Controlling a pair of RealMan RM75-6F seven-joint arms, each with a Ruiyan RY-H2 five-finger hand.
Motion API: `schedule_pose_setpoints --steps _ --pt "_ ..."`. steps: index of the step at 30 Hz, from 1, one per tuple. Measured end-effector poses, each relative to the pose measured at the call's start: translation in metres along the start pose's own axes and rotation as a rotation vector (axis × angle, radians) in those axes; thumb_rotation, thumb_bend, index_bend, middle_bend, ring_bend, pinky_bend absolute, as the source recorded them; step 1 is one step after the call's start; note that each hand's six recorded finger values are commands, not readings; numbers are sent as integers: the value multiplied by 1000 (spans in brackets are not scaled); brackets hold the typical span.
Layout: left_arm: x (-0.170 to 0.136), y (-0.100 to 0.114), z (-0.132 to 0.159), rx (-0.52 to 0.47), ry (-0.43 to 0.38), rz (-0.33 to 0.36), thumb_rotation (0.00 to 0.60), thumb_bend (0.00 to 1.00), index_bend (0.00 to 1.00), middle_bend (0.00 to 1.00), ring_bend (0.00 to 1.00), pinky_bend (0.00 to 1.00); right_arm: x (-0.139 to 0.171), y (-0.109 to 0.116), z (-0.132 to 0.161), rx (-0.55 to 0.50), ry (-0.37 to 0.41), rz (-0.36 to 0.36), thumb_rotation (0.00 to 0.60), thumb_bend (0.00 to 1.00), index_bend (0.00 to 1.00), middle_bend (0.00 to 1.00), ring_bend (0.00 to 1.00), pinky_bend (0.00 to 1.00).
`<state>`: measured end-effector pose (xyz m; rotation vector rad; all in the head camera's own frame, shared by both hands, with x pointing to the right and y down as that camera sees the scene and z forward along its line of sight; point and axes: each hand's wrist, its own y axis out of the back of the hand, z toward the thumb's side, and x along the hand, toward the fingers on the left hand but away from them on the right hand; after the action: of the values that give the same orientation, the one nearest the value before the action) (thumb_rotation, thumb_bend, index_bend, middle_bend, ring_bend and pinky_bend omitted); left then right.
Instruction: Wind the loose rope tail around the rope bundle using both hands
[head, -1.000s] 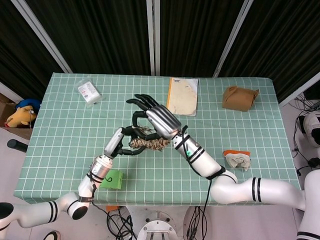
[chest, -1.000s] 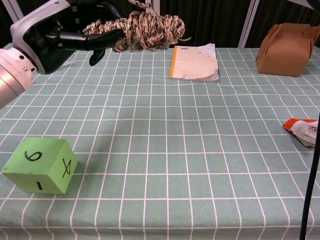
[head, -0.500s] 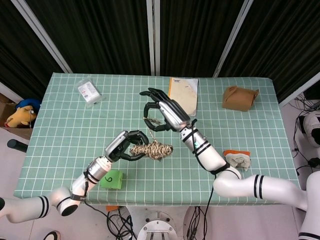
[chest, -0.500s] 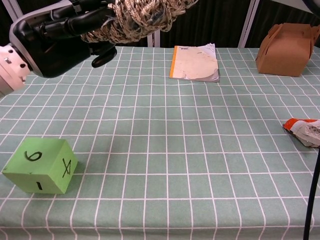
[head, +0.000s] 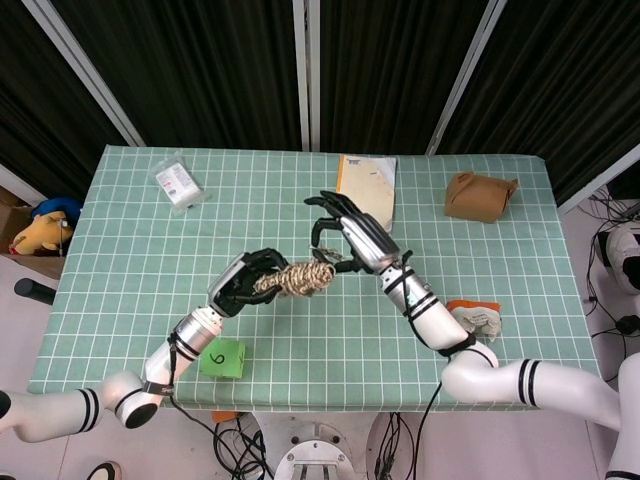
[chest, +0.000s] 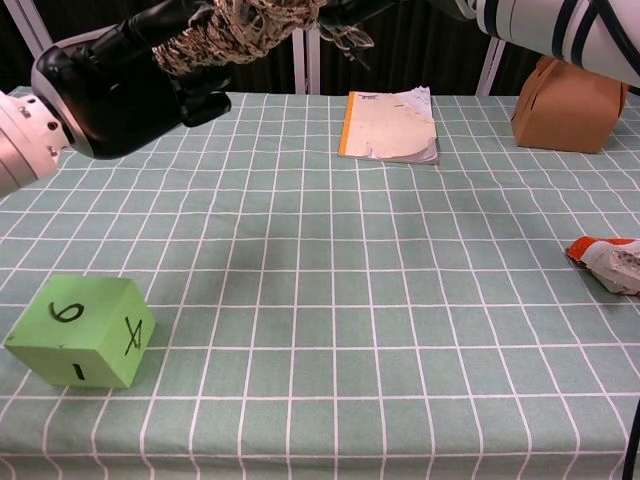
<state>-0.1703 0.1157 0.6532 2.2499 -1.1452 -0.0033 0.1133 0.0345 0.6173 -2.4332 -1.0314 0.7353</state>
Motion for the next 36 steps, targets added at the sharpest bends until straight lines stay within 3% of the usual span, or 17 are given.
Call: schedule_pose_setpoints --steps 13,24,31,36 --pt "1 1 1 -97 11 38 600 480 781 791 757 792 15 -14 -28 -24 -55 13 600 537 1000 142 0 0" --pt "2 9 3 -99 4 101 600 480 781 791 757 792 20 -25 -38 -48 -70 21 600 522 1000 142 0 0" --pt "3 6 2 -104 10 125 600 481 781 791 757 792 19 -30 -43 -108 -88 11 600 522 999 142 0 0" --pt "3 5 1 -121 19 118 600 480 781 791 757 792 17 -34 -44 -164 -99 16 600 497 944 137 0 0"
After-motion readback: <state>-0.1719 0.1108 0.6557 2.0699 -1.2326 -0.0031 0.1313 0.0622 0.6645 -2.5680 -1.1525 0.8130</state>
